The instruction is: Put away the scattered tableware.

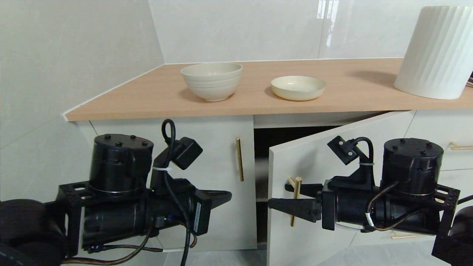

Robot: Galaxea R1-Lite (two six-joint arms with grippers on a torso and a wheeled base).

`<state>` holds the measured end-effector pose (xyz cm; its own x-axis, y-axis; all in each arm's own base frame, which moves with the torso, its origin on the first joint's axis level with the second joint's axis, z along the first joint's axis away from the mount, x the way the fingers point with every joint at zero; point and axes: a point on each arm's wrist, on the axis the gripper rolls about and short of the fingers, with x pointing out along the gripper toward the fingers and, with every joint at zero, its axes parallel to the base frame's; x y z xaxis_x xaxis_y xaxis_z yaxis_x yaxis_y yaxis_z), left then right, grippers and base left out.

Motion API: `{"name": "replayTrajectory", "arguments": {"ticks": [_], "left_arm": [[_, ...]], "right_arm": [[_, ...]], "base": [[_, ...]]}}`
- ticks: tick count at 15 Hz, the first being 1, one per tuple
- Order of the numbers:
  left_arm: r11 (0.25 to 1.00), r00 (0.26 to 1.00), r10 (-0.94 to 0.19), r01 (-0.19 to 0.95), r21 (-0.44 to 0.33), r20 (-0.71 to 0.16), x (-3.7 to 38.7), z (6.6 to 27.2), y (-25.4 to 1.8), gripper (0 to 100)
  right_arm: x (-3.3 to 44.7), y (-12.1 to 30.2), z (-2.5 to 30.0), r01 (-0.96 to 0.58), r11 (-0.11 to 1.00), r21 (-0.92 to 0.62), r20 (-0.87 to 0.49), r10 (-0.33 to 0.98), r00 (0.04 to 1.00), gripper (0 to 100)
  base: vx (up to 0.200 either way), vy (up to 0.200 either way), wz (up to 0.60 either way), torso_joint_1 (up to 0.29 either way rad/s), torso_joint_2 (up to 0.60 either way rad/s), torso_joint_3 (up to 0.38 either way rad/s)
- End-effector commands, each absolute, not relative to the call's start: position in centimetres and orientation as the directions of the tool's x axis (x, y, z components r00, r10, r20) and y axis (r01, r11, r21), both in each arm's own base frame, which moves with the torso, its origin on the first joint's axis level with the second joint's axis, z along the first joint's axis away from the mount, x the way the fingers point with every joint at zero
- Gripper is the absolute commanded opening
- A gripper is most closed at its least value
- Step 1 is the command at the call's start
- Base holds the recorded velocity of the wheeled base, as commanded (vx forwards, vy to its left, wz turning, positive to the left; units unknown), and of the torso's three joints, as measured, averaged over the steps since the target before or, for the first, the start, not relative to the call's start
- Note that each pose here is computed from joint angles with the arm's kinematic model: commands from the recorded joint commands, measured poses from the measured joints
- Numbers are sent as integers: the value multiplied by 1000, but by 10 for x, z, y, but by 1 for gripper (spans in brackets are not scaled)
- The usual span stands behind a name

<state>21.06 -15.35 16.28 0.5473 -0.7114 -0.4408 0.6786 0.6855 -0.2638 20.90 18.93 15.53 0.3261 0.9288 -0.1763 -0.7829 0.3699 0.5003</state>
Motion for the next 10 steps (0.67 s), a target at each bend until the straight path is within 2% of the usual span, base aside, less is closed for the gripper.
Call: {"name": "replayTrajectory", "arguments": {"ticks": [1,6,7,8,10], "left_arm": [[667,512,-721,694,-270,-466,223,140,-172,0],[633,536,-765,726,-268,-356,255,111,-203,0],[633,535,-766,726,-270,-356,256,109,-204,0],[623,546,-780,724,-296,-305,266,110,-214,0],[620,552,-784,720,-312,-284,278,110,-223,0]], "right_arm": [[209,190,154,-780,371,504,-183,928,323,100],[209,189,152,-777,374,506,-188,927,324,100],[209,189,152,-777,374,506,-188,927,324,100],[209,189,151,-775,376,507,-191,926,325,100],[210,190,151,-775,375,508,-192,927,323,100]], "base": [[0,0,0,0,0,0],[0,0,0,0,0,0],[0,0,0,0,0,0],[0,0,0,0,0,0],[0,0,0,0,0,0]]}}
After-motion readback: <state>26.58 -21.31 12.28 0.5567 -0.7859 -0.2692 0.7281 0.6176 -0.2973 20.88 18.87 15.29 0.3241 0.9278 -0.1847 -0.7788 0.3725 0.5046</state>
